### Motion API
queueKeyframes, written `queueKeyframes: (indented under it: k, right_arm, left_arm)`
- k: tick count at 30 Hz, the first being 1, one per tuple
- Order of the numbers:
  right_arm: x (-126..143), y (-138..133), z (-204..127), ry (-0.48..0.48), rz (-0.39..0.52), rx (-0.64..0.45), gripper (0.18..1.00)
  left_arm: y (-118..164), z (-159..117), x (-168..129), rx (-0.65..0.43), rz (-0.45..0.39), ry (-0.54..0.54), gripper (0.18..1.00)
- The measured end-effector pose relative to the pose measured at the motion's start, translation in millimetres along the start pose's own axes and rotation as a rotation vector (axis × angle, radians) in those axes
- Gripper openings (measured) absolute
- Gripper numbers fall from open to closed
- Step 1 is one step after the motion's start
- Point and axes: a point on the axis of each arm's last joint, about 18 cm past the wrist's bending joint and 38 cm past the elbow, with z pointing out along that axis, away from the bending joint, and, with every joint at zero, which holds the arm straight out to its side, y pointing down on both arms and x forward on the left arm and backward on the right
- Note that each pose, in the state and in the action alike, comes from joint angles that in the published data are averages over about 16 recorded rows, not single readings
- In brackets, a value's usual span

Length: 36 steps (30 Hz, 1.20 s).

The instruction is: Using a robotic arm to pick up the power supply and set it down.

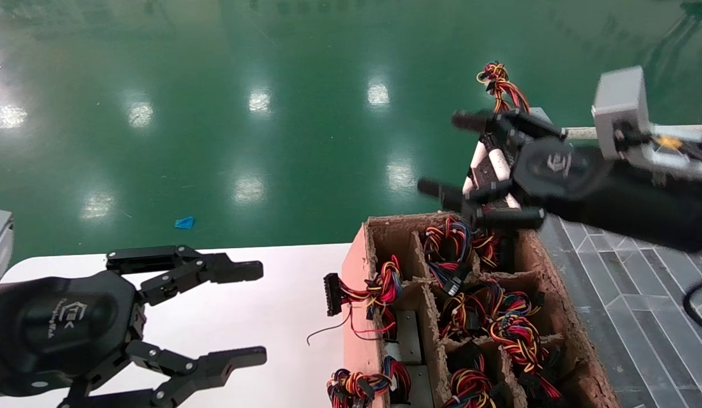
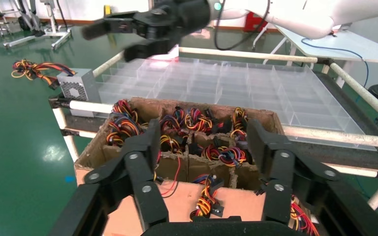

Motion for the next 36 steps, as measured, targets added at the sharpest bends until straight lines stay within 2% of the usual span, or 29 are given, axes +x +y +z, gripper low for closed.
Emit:
queueKeyframes:
  k: [9,18,27,36]
  right_arm:
    - [-59,-4,-13,-0.182,0.062,0.02,1.0]
    - [-106,-8,-25,-0.329,0.109,0.023,1.0]
    - [-115,-10,-28,-0.358,0.117,0.024,1.0]
    - [-109,-9,-26,-0.339,0.113,0.023,1.0]
  left_arm:
    - [0,0,0,0.0,0.0,0.0,0.776]
    - [0,0,0,0.0,0.0,0.0,0.913]
    - [0,0,0,0.0,0.0,-0.001,0.987]
    - [0,0,0,0.0,0.0,-0.001,1.0]
